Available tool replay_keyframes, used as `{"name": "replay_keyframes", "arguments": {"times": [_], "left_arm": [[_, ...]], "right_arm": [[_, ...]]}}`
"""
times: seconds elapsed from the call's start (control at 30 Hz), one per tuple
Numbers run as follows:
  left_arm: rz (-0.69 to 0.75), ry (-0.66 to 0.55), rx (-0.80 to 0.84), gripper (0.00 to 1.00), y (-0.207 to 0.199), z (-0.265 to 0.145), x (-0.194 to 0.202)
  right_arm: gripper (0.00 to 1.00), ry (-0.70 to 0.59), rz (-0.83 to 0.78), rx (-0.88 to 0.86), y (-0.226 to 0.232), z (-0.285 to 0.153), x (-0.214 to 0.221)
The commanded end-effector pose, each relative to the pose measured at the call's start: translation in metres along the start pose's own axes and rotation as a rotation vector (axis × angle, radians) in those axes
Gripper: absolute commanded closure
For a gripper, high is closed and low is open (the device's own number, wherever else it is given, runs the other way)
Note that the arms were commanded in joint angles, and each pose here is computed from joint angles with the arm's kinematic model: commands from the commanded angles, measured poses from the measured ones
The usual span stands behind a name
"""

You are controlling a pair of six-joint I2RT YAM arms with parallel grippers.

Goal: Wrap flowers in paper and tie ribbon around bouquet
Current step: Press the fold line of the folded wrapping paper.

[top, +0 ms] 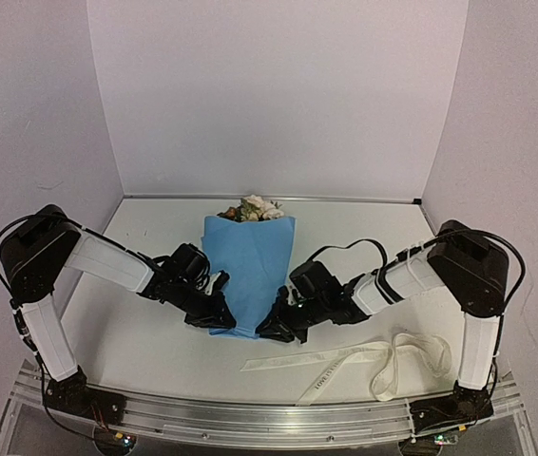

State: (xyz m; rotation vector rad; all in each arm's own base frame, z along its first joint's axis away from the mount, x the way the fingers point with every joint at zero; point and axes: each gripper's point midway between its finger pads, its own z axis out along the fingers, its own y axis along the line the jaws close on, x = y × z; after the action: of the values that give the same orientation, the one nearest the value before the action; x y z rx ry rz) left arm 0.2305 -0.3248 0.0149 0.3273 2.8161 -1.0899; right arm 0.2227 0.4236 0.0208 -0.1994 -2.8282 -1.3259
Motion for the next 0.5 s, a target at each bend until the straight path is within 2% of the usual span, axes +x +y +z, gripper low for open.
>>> {"name": "replay_keyframes", "arguments": {"times": [0.0, 0.47], "left_arm": [[-0.03, 0.031, -0.054, 0.89, 0.018, 0.005, 0.014], [-0.032, 0.042, -0.065, 0.88, 0.02, 0.007, 0.014]], "right_arm": [[0.88, -0.065, 0.04, -0.083, 0.01, -0.004, -0.017], [0.88, -0.072, 0.121, 0.029, -0.07, 0.0, -0.004]]}}
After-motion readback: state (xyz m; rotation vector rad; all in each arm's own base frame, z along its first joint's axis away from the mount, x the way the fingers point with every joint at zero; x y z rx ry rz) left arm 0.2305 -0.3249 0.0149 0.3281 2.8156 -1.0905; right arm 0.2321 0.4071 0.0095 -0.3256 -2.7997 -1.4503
